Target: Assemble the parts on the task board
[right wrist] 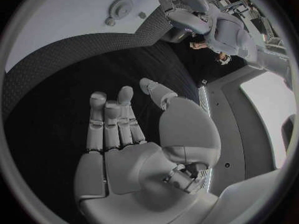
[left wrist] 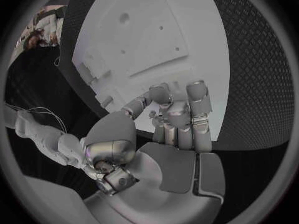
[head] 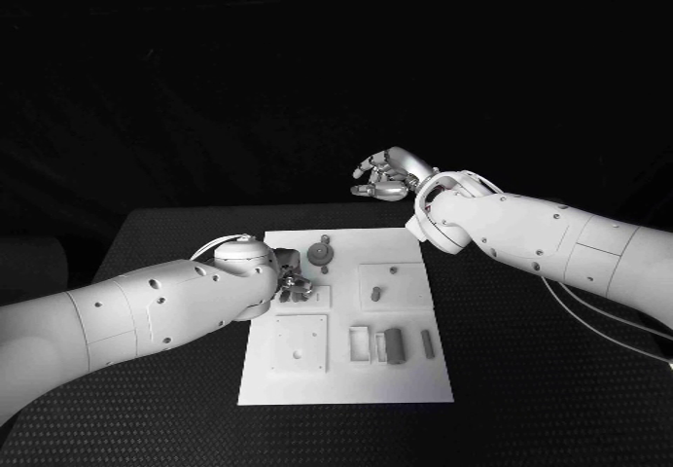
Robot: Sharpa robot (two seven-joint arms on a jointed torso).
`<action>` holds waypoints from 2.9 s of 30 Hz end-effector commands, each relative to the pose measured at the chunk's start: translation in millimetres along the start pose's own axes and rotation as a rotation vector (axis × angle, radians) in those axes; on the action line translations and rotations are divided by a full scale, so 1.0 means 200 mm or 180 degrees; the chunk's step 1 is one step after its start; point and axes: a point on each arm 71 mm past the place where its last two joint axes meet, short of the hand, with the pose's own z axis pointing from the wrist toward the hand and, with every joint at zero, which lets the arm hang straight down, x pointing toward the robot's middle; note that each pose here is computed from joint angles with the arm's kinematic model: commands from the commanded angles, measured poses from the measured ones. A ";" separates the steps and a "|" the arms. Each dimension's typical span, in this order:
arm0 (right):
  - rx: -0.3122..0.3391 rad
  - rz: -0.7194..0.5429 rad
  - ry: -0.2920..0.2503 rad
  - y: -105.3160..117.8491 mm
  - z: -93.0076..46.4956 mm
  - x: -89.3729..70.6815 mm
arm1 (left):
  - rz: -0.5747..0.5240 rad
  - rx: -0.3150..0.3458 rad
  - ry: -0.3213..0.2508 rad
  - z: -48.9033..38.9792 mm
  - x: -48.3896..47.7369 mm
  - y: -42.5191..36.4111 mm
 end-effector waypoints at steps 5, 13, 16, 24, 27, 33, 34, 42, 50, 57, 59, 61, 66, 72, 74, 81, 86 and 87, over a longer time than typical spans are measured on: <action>-0.0021 0.0001 0.0044 0.01 0.00 0.01 | 0.0065 -0.0080 0.0140 0.016 0.057 0.004; -0.0023 0.0002 0.0050 0.01 0.00 0.01 | 0.0079 -0.0083 0.0148 0.021 0.046 -0.006; -0.0023 0.0002 0.0050 0.01 0.00 0.01 | 0.0088 -0.0090 0.0162 0.024 0.044 -0.007; -0.0022 0.0004 0.0064 0.01 0.00 0.01 | 0.0165 -0.0113 0.0286 0.032 0.050 -0.018; -0.0020 0.0003 0.0068 0.01 0.00 0.01 | 0.0178 -0.0114 0.0310 0.032 0.052 -0.015; -0.0018 0.0003 0.0071 0.01 0.00 0.01 | 0.0159 -0.0106 0.0310 0.033 0.052 -0.016; -0.0018 0.0003 0.0071 0.01 0.00 0.01 | 0.0154 -0.0101 0.0307 0.033 0.052 -0.018; -0.0014 0.0002 0.0068 0.00 0.00 0.01 | 0.0109 -0.0103 0.0263 0.036 0.046 -0.017; -0.0012 0.0001 0.0067 0.00 0.00 0.01 | 0.0091 -0.0129 0.0238 0.039 0.041 -0.002; -0.0010 0.0001 0.0072 0.00 0.00 0.01 | 0.0075 -0.0139 0.0213 0.040 0.038 0.006; -0.0008 0.0001 0.0072 0.00 0.00 0.01 | 0.0064 -0.0143 0.0196 0.040 0.036 0.010; -0.0006 0.0000 0.0071 0.00 0.00 0.01 | 0.0050 -0.0144 0.0174 0.040 0.033 0.014; -0.0004 0.0000 0.0069 0.00 0.00 0.01 | 0.0018 -0.0150 0.0129 0.039 0.027 0.027; 0.0003 -0.0001 0.0065 -0.01 0.00 0.01 | -0.0088 -0.0139 -0.0002 0.036 -0.020 0.036; 0.0007 -0.0002 0.0063 -0.01 0.00 0.01 | -0.0126 -0.0126 -0.0047 0.032 -0.036 0.034; 0.0015 -0.0004 0.0061 -0.01 0.00 0.01 | -0.0311 -0.0089 -0.0146 0.017 -0.091 0.031; 0.0018 -0.0005 0.0060 -0.02 0.00 0.01 | -0.0491 -0.0064 -0.0088 0.004 -0.121 0.039; 0.0020 -0.0006 0.0059 -0.02 0.00 0.01 | -0.0537 -0.0061 -0.0066 0.001 -0.126 0.043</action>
